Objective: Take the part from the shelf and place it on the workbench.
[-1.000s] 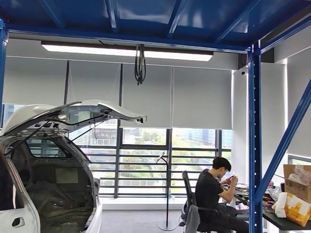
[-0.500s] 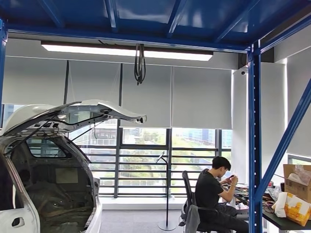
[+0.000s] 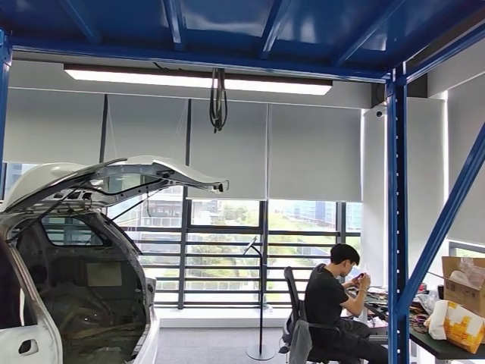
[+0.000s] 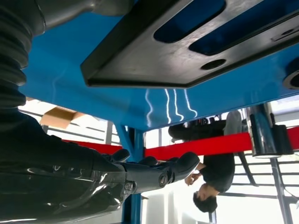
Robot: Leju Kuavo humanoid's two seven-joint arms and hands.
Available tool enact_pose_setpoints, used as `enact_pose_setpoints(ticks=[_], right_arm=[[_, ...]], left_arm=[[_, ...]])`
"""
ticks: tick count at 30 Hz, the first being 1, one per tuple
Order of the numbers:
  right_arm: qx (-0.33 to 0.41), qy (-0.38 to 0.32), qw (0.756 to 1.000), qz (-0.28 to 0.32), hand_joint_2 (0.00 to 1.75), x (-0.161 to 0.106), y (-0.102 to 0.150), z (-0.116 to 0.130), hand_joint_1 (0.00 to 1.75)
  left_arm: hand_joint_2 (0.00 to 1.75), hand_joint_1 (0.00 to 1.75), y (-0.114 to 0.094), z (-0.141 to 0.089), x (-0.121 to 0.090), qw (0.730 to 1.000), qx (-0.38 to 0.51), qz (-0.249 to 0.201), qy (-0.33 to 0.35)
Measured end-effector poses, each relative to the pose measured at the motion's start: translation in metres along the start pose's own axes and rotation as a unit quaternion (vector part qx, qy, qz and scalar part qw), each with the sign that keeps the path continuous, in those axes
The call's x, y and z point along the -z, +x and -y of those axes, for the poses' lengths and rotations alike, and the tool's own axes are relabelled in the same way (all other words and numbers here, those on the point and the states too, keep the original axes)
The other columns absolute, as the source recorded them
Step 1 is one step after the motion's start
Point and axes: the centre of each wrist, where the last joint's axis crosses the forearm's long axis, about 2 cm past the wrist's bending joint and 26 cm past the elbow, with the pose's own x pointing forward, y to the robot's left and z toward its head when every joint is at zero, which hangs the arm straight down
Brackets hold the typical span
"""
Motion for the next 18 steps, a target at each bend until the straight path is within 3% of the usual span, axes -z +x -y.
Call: enact_pose_setpoints(ticks=[18], right_arm=[[0.040, 0.078, 0.993, 0.083, 1.75, 0.019, 0.041, -0.009, 0.00]], left_arm=[[0.00, 0.00, 0.003, 0.008, 0.000, 1.000, 0.002, 0.002, -0.005]])
